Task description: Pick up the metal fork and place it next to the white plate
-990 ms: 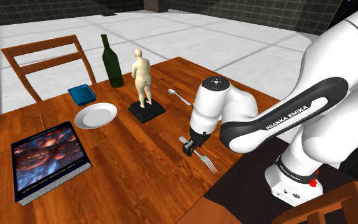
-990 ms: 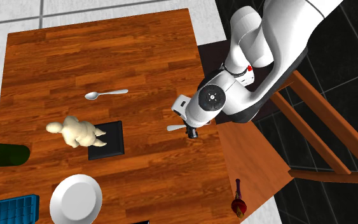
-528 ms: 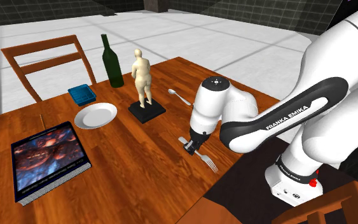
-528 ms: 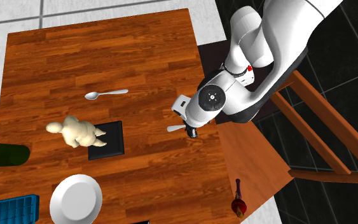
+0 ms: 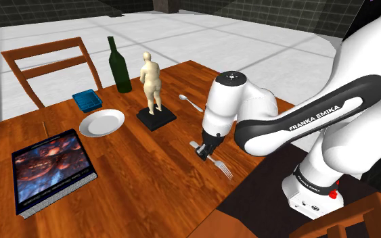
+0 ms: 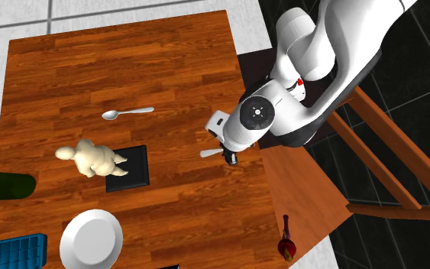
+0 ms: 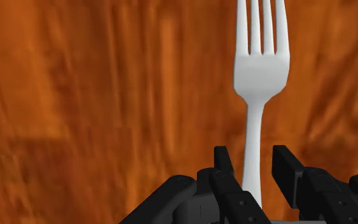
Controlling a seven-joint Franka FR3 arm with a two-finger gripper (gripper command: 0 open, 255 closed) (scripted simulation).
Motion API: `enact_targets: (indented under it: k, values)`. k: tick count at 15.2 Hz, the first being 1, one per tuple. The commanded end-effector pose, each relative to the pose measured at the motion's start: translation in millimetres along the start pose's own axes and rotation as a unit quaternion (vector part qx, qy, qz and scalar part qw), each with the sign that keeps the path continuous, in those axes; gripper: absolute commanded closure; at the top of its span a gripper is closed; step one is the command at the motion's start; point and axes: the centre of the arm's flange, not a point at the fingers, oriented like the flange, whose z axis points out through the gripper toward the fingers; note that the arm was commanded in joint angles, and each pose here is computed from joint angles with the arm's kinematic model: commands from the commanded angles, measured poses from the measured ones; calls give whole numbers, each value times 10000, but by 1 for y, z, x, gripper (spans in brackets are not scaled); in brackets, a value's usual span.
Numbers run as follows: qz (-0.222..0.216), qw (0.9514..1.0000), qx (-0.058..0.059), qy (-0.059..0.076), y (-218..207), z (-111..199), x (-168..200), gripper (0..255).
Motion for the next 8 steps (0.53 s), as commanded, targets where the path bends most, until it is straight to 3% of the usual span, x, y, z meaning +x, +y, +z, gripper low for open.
enact_targets:
  k: [1,8]
  values:
    - [-1,10000,1,-3,1,-9,1,255]
    - [-1,10000,1,-3,1,-46,6,255]
